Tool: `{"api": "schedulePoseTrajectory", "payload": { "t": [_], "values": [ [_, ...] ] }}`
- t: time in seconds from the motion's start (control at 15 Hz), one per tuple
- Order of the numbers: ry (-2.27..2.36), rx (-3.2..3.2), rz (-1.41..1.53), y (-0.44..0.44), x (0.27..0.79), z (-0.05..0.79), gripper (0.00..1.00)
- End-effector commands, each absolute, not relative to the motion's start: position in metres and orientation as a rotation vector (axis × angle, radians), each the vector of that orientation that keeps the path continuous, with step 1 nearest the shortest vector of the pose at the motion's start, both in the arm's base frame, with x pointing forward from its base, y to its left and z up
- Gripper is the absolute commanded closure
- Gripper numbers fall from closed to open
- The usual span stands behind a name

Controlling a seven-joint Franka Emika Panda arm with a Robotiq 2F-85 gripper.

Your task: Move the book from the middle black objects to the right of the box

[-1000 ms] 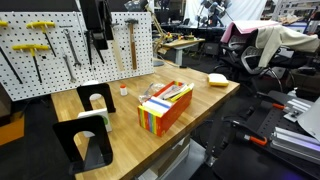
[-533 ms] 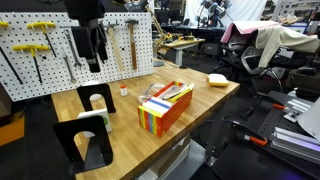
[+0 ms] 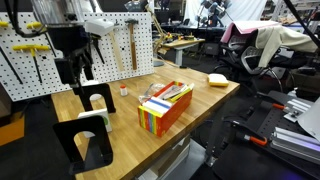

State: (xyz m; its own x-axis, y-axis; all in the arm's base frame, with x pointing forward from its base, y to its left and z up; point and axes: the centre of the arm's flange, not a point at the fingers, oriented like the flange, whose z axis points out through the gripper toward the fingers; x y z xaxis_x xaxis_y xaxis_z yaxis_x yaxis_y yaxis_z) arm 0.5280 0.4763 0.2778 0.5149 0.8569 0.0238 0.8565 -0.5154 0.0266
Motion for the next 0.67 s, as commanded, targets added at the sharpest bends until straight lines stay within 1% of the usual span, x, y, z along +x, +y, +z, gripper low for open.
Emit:
{"api": "schedulePoseTrajectory", "payload": {
  "t": [0.0, 0.27, 0.6],
  "values": [
    [1.571, 2.700, 0.029, 0.499, 0.541, 0.271, 0.00],
    [1.594, 2.684, -0.012, 0.506, 0.539, 0.253, 0.00],
    [1.597, 2.672, -0.034, 0.502, 0.555, 0.237, 0.00]
  ]
}}
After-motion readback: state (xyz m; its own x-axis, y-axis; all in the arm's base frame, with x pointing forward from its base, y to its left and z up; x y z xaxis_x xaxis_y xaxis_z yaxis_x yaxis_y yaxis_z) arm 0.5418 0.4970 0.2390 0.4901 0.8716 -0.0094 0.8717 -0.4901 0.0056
